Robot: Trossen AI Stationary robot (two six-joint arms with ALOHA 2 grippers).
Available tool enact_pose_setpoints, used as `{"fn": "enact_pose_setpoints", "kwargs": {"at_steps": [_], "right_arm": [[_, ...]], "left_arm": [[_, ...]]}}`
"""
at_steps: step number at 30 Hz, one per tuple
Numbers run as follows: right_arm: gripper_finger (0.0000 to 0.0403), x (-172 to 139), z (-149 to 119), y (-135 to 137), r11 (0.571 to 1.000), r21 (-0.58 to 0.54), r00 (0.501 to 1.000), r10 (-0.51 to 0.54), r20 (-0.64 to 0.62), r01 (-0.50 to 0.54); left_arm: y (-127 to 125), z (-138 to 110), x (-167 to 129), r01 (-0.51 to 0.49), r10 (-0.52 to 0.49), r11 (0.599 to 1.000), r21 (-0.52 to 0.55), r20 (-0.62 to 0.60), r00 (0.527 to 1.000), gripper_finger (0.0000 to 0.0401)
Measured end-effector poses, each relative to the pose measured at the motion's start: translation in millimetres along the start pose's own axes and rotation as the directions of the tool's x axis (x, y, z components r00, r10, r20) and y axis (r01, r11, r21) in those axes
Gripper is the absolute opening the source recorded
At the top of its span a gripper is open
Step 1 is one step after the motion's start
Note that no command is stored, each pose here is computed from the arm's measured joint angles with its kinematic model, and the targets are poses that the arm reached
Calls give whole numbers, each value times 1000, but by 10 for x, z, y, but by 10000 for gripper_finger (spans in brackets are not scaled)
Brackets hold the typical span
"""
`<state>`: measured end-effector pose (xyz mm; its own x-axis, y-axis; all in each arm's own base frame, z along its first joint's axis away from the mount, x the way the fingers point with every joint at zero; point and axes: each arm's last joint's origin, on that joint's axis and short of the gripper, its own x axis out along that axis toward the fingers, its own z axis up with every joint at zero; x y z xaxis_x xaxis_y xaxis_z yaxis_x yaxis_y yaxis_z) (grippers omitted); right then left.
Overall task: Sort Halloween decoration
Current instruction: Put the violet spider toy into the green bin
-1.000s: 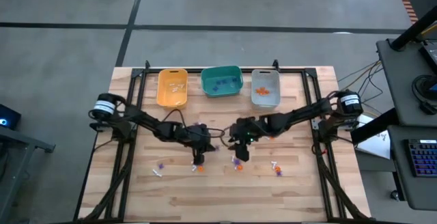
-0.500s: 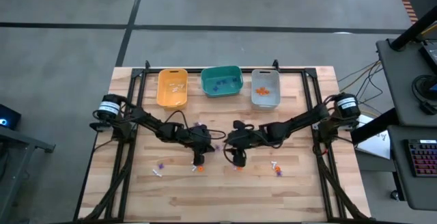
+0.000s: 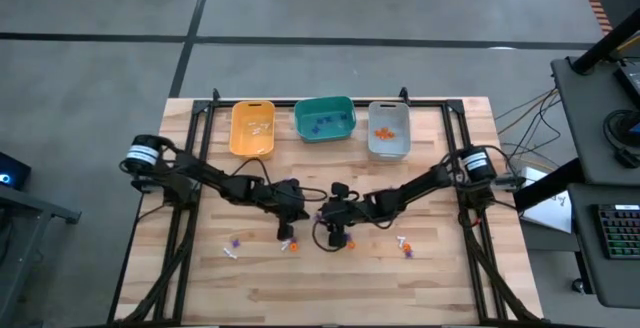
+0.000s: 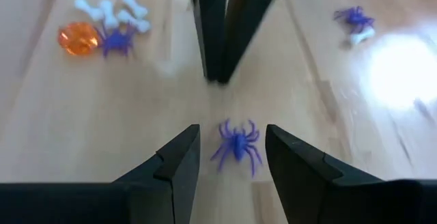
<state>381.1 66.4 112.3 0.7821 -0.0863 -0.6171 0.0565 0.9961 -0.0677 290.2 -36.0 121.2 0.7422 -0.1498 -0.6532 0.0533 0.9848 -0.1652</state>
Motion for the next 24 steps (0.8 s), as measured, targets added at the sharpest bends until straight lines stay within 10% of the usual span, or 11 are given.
{"fn": "enact_pose_setpoints", "kwargs": {"at_steps": [12,24], "right_arm": [[155,216,-145,-13,999,34,999,-18,-45,19],[68,225,-152,-25,1000,26,999,-11,-44,12]], "left_arm": [[-83,307,-502,24,-27,1000,21,161,987,0],[-124,452,-773,33,-45,998,50,274,961,0]]}}
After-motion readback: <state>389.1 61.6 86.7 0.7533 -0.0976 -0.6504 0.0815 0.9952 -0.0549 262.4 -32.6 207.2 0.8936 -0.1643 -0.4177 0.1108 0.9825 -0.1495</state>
